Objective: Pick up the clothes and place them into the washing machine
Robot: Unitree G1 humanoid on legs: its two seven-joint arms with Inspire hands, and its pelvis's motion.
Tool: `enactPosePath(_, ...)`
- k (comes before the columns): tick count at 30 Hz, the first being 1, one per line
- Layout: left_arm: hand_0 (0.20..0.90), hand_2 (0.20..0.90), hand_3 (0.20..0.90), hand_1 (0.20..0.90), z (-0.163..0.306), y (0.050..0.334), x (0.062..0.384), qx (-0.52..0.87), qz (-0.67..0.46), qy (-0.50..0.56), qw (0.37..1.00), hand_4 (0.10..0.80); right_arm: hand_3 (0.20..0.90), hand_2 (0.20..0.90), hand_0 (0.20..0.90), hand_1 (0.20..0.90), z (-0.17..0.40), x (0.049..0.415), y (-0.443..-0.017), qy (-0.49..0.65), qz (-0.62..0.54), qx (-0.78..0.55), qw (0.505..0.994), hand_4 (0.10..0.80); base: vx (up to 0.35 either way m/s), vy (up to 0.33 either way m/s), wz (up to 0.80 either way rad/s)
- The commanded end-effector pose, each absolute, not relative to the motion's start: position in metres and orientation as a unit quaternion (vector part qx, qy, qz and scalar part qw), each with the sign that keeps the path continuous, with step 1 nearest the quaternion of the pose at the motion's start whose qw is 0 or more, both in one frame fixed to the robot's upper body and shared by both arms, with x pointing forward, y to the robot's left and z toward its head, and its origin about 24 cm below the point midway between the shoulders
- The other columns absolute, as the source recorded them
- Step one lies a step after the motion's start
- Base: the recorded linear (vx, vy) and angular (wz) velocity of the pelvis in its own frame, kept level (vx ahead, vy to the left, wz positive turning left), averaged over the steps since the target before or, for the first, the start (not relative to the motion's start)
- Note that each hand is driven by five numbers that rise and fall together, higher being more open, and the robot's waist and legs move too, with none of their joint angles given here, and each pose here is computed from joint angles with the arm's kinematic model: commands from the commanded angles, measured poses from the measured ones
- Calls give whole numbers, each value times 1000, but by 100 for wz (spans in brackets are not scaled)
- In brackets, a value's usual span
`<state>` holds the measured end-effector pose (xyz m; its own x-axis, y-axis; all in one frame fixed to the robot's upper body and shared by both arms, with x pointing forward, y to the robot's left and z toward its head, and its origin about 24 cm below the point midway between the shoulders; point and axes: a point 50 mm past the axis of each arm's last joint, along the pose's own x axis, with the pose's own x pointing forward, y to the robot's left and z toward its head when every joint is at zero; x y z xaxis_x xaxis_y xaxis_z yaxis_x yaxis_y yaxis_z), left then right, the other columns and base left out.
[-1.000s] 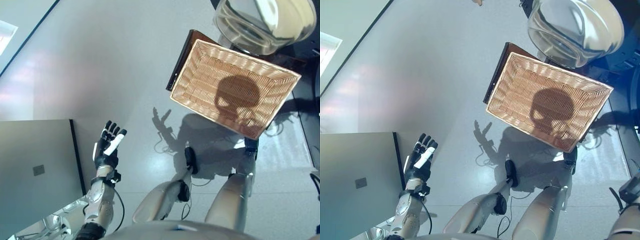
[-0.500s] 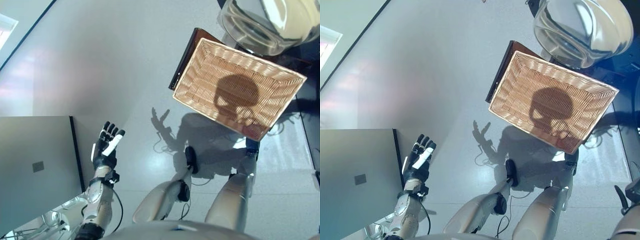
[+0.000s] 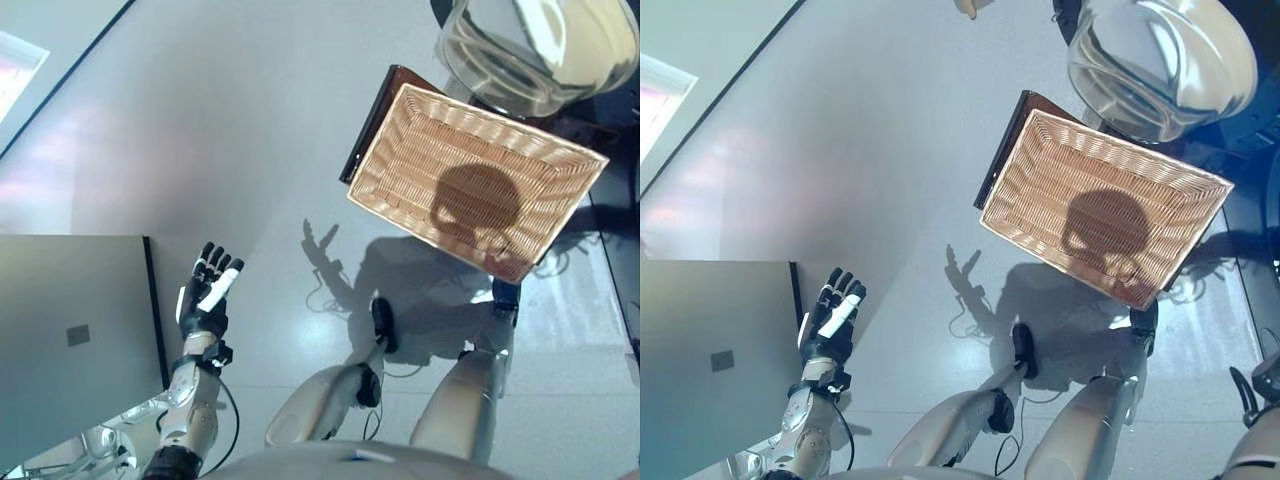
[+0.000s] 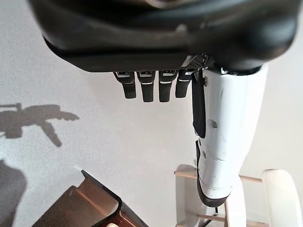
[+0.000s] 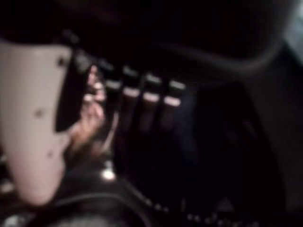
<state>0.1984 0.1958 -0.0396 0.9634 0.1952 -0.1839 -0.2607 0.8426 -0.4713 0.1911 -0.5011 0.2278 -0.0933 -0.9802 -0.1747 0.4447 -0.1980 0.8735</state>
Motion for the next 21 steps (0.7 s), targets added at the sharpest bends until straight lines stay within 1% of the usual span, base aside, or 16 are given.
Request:
enactPosePath(1,900,900,900,900,-35,231,175,-237,193,27,952,800,900,900,900,900,290,163,-503,-430,-646,244,581,800,25,129,-12)
enactPosePath(3,900,900,900,900,-36,229,175,-242,194,28,950,800,900,900,900,900,268,178,-498,-396,-651,243,600,800,21,130,-1)
enactPosePath(4,900,900,900,900,-36,230,174,-241,194,28,951,800,900,900,900,900,267,178,-498,-394,-652,243,600,800,20,103,5)
enactPosePath(6,900,900,900,900,-36,231,174,-241,196,27,950,800,900,900,900,900,245,186,-493,-373,-654,251,609,800,27,68,5)
enactPosePath(9,900,900,900,900,-38,234,173,-239,206,30,948,800,900,900,900,900,207,195,-487,-333,-662,267,616,800,56,38,0)
enactPosePath(10,900,900,900,900,-40,236,172,-240,216,35,946,800,900,900,900,900,180,202,-479,-302,-665,281,623,800,59,-2,-2)
enactPosePath(12,900,900,900,900,-41,238,172,-236,221,36,946,800,900,900,900,900,165,202,-476,-284,-670,285,624,800,64,-19,-2)
enactPosePath(14,900,900,900,900,-43,241,171,-227,227,41,946,800,900,900,900,900,135,201,-470,-253,-677,303,621,800,116,-46,1)
enactPosePath(15,900,900,900,900,-44,242,168,-225,231,46,945,800,900,900,900,900,110,198,-464,-223,-686,318,615,800,100,-45,2)
enactPosePath(16,900,900,900,900,-44,243,168,-223,231,47,946,800,900,900,900,900,108,197,-464,-221,-686,319,615,800,95,-37,-4)
enactPosePath(20,900,900,900,900,-46,258,158,-198,257,54,944,800,900,900,900,900,58,189,-449,-145,-703,337,609,800,83,-31,-6)
enactPosePath(21,900,900,900,900,-46,258,157,-197,258,55,944,800,900,900,900,900,57,188,-449,-143,-703,338,609,800,82,-19,0)
